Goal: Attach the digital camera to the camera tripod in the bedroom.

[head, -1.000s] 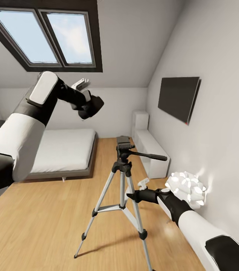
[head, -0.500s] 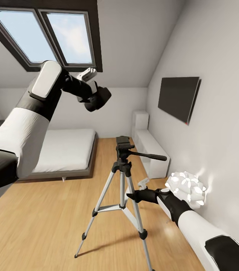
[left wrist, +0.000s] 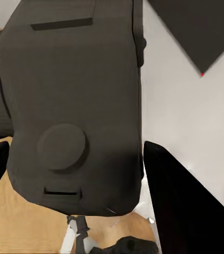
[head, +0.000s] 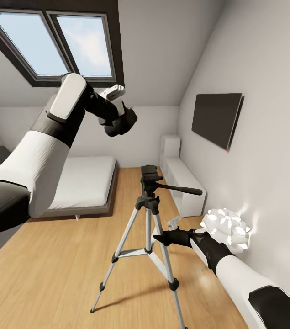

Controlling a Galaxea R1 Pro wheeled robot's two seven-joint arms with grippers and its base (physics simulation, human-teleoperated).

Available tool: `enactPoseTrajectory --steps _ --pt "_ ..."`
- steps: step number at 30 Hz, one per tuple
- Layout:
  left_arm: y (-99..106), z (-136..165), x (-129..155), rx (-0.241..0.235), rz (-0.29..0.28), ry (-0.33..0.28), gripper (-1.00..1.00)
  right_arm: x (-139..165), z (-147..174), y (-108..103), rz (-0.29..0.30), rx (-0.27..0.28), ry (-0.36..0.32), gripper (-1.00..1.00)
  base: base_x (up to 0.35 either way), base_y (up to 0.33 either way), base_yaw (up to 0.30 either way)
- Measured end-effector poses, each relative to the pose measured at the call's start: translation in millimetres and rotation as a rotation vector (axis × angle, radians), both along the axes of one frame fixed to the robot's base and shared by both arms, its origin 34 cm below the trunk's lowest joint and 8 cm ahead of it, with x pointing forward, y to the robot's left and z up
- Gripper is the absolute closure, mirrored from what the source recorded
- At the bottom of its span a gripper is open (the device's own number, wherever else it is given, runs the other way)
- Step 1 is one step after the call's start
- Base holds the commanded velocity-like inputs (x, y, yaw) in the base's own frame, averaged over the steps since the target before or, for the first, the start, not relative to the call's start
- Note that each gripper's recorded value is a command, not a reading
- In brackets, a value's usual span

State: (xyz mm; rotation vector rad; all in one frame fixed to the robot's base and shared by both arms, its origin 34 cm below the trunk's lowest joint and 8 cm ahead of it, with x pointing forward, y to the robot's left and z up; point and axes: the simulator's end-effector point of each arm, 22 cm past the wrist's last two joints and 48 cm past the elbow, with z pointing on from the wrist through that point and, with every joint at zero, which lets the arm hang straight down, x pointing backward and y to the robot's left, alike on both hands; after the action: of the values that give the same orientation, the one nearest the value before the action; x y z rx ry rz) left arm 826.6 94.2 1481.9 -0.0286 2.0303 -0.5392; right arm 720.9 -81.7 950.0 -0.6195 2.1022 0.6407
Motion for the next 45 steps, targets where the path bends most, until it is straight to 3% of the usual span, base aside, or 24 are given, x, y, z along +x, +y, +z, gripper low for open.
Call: enactPoseTrajectory --steps 6,11,13,15,16,17,18,21,22,25,26,27,30,40,42,44,45 --pt "3 -18 -1 0.121 0.105 0.040 1.00 0 0 2 0.002 0.000 0.000 1.00 0.000 0.000 0.000" --pt "3 -22 -1 0.180 0.105 0.031 1.00 0 0 1 0.000 0.003 0.001 1.00 0.000 0.000 0.000" --pt "-6 -21 -1 0.166 0.043 0.011 1.00 0 0 1 0.000 0.004 0.001 1.00 0.000 0.000 0.000" --pt "-21 -17 -4 0.125 -0.056 -0.016 1.00 0 1 1 -0.001 0.005 0.000 1.00 0.000 0.000 0.000" --pt "-31 -13 -7 0.087 -0.129 -0.035 1.00 0 1 1 -0.001 0.005 0.001 1.00 0.000 0.000 0.000" --pt "-36 -10 -9 0.068 -0.168 -0.046 1.00 0 1 1 -0.001 0.006 0.001 1.00 0.000 0.000 0.000" --pt "-47 -3 -16 0.017 -0.252 -0.066 1.00 0 1 1 -0.002 0.006 0.001 1.00 0.000 0.000 0.000" --pt "-59 9 -30 -0.061 -0.378 -0.099 1.00 0 1 1 -0.002 0.006 0.001 1.00 0.000 0.000 0.000" --pt "-64 20 -41 -0.122 -0.458 -0.118 1.00 0 1 1 -0.002 0.006 0.001 1.00 0.000 0.000 0.000" --pt "-58 37 -58 -0.213 -0.579 -0.157 1.00 0 1 1 -0.002 0.006 0.001 1.00 0.000 0.000 0.000" --pt "-38 44 -61 -0.247 -0.608 -0.175 1.00 0 1 0 -0.002 0.005 0.001 1.00 0.000 0.000 0.000" --pt "-27 40 -55 -0.214 -0.582 -0.182 1.00 0 1 1 -0.002 0.006 0.001 1.00 0.000 0.000 0.000" --pt "-14 41 -54 -0.224 -0.578 -0.185 1.00 0 1 1 -0.001 0.007 0.001 1.00 0.008 0.021 0.000" --pt "-15 31 -52 -0.177 -0.571 -0.180 1.00 0 0 1 0.002 0.001 -0.001 1.00 0.003 0.007 0.000" --pt "-16 24 -51 -0.134 -0.567 -0.177 1.00 0 0 1 0.003 0.000 -0.001 1.00 0.000 0.000 0.000" --pt "-21 11 -53 -0.040 -0.573 -0.179 1.00 0 0 1 0.003 0.000 -0.001 1.00 0.000 0.000 0.000" --pt "-31 -9 -64 0.117 -0.614 -0.190 1.00 -1 1 2 0.006 0.000 -0.002 1.00 0.000 0.000 0.000"
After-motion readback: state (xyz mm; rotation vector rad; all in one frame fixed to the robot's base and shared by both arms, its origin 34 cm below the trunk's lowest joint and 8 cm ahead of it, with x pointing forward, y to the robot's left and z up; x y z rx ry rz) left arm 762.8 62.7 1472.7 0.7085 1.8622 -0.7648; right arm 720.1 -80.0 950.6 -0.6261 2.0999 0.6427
